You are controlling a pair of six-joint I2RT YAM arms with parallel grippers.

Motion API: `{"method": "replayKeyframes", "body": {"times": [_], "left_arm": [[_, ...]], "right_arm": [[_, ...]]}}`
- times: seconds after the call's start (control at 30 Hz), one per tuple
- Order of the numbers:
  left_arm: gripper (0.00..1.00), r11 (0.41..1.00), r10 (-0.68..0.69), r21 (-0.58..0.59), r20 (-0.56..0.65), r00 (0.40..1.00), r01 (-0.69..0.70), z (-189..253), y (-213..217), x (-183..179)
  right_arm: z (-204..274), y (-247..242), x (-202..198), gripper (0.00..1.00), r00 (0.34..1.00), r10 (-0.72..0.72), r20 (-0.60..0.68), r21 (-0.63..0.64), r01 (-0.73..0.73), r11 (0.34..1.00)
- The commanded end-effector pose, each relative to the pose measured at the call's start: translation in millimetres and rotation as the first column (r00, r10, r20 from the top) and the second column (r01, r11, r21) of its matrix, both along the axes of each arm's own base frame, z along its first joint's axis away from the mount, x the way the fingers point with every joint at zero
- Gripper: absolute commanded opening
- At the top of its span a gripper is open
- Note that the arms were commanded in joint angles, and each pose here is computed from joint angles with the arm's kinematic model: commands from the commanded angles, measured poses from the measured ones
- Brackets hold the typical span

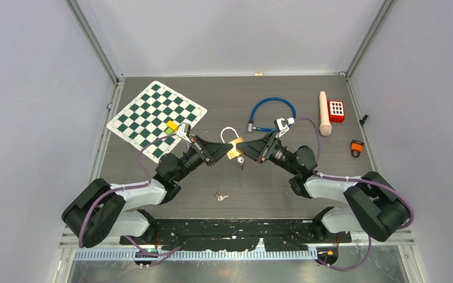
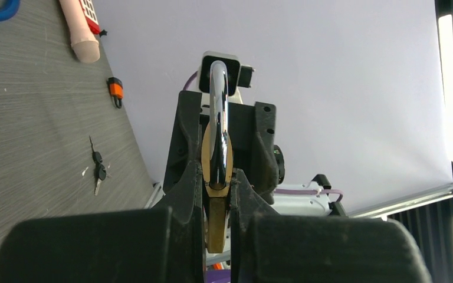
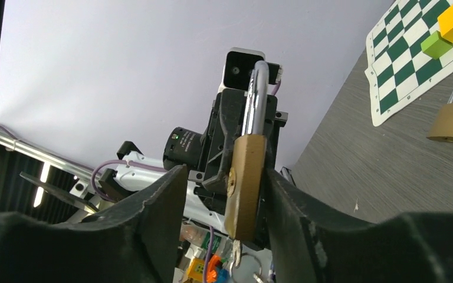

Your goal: Unlock with the key

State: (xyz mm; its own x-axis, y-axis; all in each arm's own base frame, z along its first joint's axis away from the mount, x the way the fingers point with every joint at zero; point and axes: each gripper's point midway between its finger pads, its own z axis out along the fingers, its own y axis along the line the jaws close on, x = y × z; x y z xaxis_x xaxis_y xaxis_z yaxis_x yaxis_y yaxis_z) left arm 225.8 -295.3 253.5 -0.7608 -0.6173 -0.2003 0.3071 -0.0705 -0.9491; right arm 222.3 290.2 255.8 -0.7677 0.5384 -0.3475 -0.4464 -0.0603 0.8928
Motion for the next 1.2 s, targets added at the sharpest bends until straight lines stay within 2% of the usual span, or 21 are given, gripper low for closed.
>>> {"method": "replayKeyframes", "body": {"times": [0.0, 0.23, 0.43, 0.5, 0.7, 1.17], "left_arm": [[0.0, 0.983, 0.05, -0.182, 0.126, 0.991, -0.027, 57.3, 14.4, -5.0], [0.0, 0.977, 0.079, -0.207, 0.141, 0.987, -0.049, 66.9, 14.6, 1.6], [0.0, 0.974, 0.081, -0.222, 0.154, 0.985, -0.046, 75.1, 13.2, 3.4], [0.0, 0.973, 0.08, -0.225, 0.16, 0.984, -0.042, 77.7, 12.7, 3.3], [0.0, 0.971, 0.081, -0.234, 0.17, 0.982, -0.04, 83.4, 12.6, 3.5], [0.0, 0.971, 0.084, -0.237, 0.176, 0.981, -0.04, 85.6, 12.7, 3.3]], "right_arm": [[21.5, -13.7, -4.0, 0.61, 0.994, -0.049, 0.095, 0.023, 0.047, 0.999], [11.0, -27.7, -9.6, 0.61, 0.986, -0.121, 0.118, -0.116, 0.135, 0.984], [-4.2, -41.0, -13.7, 0.45, 0.977, -0.171, 0.13, -0.229, 0.197, 0.953], [-4.3, -41.9, -16.0, 0.4, 0.978, -0.167, 0.129, -0.234, 0.193, 0.953], [3.1, -37.1, -20.5, 0.35, 0.982, -0.132, 0.132, -0.215, 0.159, 0.964], [19.1, -30.9, -24.1, 0.33, 0.981, -0.108, 0.164, -0.164, 0.135, 0.977]]}}
